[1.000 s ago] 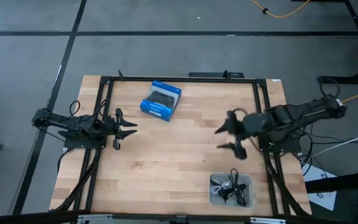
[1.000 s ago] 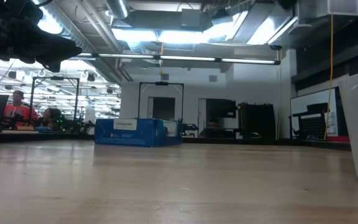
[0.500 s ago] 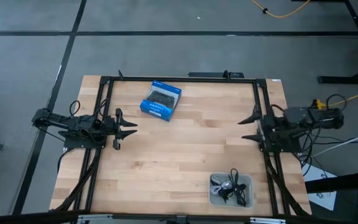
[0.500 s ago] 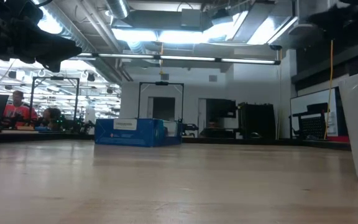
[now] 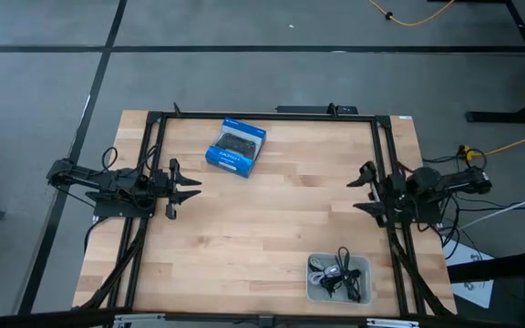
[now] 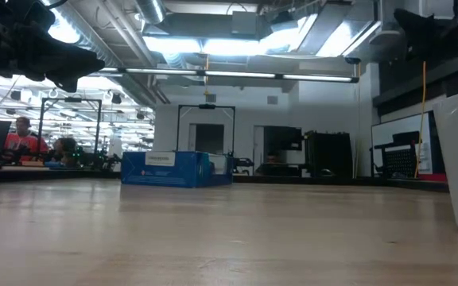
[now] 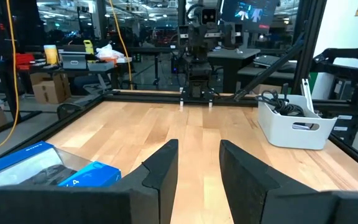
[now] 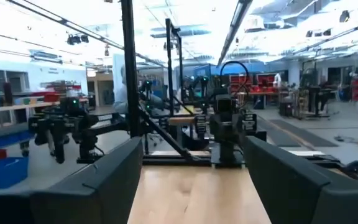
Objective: Pick and place USB-C Cables
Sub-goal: Return to Home Position
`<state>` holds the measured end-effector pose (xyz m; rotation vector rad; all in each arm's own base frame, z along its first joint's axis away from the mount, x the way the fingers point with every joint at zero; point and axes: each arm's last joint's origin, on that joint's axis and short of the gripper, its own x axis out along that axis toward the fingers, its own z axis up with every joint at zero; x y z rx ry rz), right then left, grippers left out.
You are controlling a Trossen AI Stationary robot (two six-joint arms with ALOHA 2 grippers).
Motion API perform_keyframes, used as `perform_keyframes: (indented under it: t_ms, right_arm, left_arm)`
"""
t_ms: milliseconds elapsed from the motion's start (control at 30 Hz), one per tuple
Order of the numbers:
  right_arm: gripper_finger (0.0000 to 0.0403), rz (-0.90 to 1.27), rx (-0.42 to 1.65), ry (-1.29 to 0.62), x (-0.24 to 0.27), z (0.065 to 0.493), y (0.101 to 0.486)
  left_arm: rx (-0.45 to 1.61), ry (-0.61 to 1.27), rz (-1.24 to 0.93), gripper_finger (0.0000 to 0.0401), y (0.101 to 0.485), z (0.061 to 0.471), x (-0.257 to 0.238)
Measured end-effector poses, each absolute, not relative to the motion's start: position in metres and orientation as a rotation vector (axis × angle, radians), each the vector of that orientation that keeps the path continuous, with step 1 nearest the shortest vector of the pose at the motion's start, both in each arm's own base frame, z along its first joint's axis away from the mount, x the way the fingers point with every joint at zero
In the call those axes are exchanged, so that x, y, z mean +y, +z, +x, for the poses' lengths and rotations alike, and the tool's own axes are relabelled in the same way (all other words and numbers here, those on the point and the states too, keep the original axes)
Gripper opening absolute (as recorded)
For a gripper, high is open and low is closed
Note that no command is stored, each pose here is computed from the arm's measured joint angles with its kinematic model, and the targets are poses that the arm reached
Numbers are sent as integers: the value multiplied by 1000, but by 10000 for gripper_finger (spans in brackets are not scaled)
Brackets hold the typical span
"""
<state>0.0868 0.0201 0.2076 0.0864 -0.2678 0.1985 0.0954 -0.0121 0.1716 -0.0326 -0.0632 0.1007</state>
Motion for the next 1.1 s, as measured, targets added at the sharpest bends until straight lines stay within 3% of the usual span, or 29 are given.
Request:
perform_keyframes:
  t_ms: [433, 667, 1100]
  right_arm:
    - [283, -110, -174, 151, 19, 94, 181]
    - [283, -131, -64, 97, 14, 96, 171]
    - [283, -133, -48, 86, 13, 96, 169]
  left_arm:
    - [-63, 101, -33, 110, 172, 95, -12]
    - [-64, 101, -33, 110, 172, 95, -12]
    - [-64, 100, -33, 110, 172, 95, -12]
